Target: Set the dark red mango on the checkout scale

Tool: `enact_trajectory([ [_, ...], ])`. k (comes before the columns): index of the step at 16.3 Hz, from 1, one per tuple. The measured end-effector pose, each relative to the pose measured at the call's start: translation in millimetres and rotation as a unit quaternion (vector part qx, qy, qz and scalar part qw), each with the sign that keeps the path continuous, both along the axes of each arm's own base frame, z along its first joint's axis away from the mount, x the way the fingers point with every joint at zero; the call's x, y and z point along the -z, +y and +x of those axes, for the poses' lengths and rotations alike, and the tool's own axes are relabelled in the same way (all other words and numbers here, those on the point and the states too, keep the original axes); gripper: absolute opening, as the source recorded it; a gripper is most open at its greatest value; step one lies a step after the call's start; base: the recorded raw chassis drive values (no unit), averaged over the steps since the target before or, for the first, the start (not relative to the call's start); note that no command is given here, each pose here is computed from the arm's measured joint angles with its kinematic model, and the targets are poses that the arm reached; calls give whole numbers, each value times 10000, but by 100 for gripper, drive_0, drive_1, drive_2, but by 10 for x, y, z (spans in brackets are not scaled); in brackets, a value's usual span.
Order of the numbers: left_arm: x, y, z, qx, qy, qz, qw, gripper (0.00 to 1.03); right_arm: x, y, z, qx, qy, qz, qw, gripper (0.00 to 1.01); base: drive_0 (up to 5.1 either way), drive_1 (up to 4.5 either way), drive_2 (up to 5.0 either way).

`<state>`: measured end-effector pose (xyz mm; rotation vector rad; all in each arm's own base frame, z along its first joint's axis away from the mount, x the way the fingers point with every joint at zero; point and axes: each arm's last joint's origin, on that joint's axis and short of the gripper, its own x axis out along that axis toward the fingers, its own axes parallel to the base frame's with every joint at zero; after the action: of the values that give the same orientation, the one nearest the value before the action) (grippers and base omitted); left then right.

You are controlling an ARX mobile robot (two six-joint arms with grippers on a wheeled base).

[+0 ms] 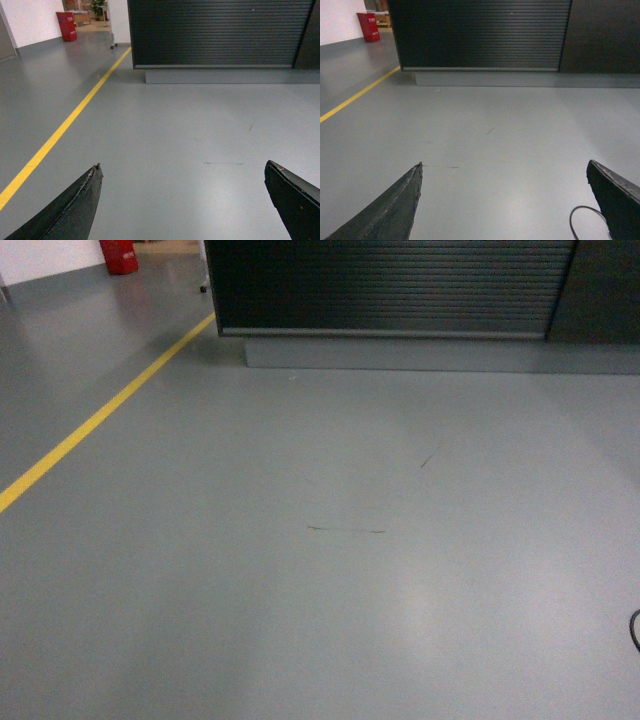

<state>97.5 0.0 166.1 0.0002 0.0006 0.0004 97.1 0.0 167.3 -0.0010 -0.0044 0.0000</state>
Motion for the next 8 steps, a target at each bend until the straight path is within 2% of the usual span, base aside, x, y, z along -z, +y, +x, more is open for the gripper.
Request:
enact_trajectory([
  [8,1,0,0,-2,10,-2,10000,98,-2,0,0,0,-10,0,10000,98,7,434,-420],
])
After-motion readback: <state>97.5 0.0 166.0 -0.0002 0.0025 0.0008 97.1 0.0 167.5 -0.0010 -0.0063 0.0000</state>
